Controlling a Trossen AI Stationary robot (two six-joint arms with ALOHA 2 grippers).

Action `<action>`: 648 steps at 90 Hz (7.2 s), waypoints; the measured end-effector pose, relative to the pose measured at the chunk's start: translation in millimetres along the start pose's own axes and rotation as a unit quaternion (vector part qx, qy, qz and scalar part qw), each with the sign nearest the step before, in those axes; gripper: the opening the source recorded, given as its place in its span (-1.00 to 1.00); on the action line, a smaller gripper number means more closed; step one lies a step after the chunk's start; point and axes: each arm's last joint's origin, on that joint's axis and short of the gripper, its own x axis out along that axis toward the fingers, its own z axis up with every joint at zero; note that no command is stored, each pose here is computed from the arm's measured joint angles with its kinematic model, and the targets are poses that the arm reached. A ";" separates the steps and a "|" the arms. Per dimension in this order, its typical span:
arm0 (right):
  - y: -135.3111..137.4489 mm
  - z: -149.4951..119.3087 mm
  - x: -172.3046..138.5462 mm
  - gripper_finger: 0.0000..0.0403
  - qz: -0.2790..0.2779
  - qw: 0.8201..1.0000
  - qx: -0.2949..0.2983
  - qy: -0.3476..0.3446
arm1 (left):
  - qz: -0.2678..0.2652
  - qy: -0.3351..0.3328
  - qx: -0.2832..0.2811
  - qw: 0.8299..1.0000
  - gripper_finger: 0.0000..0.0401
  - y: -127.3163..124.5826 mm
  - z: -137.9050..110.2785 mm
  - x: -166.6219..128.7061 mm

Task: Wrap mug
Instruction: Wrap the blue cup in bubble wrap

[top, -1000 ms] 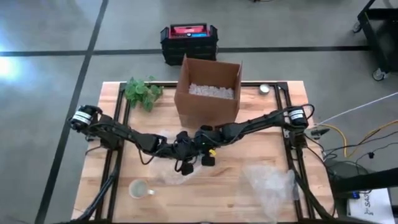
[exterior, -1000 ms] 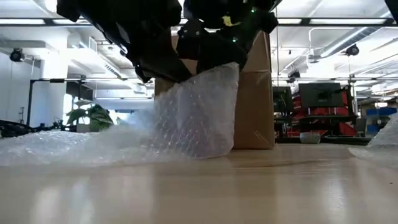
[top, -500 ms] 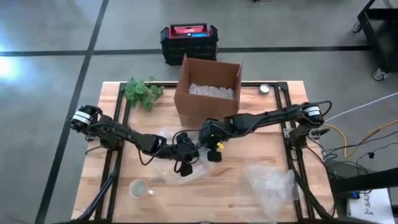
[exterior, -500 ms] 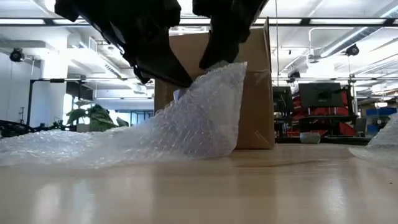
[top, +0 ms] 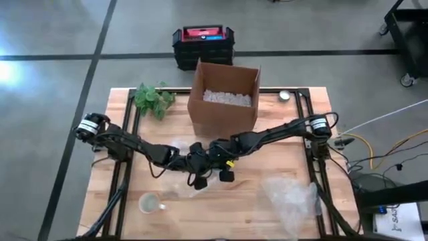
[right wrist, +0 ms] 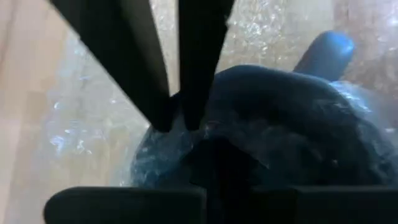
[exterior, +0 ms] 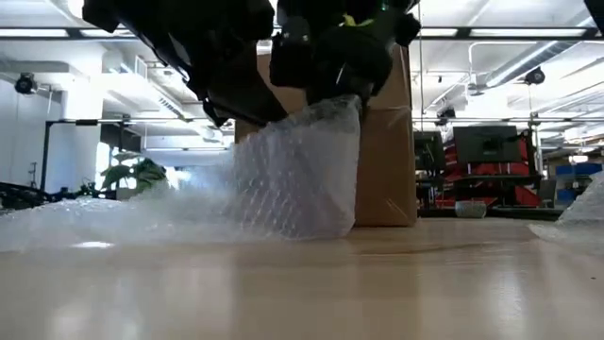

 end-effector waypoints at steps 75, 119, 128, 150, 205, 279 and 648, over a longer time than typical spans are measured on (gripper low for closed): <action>11.8 9.1 -73.3 -0.99 0.003 0.998 0.000 -0.060 | -0.005 0.000 0.000 1.000 -0.90 -0.3 0.2 0.0; -5.0 0.9 7.8 -0.99 -0.003 1.000 0.012 -0.008 | -0.003 -0.003 -0.001 1.000 -0.90 -0.5 0.7 0.0; -5.1 1.8 6.9 -0.99 -0.006 1.000 0.011 -0.013 | -0.003 -0.004 -0.001 1.000 -0.90 -0.5 0.8 0.0; 4.6 12.5 -43.7 -0.99 0.002 0.998 0.004 -0.058 | -0.003 -0.003 -0.001 1.000 -0.90 -0.4 0.6 0.0; 52.5 -22.2 -91.4 -0.99 -0.078 0.994 -0.025 -0.075 | -0.016 -0.021 -0.007 1.000 -0.90 -0.9 11.0 -13.9; 83.5 -78.7 -56.3 -0.99 -0.097 0.988 0.018 -0.117 | 0.199 0.212 -0.151 0.945 -0.32 66.3 -19.6 -96.5; 32.7 -59.5 -21.4 -0.99 -0.102 0.965 -0.015 -0.241 | -0.061 -0.011 -0.044 0.997 0.12 30.2 35.8 14.8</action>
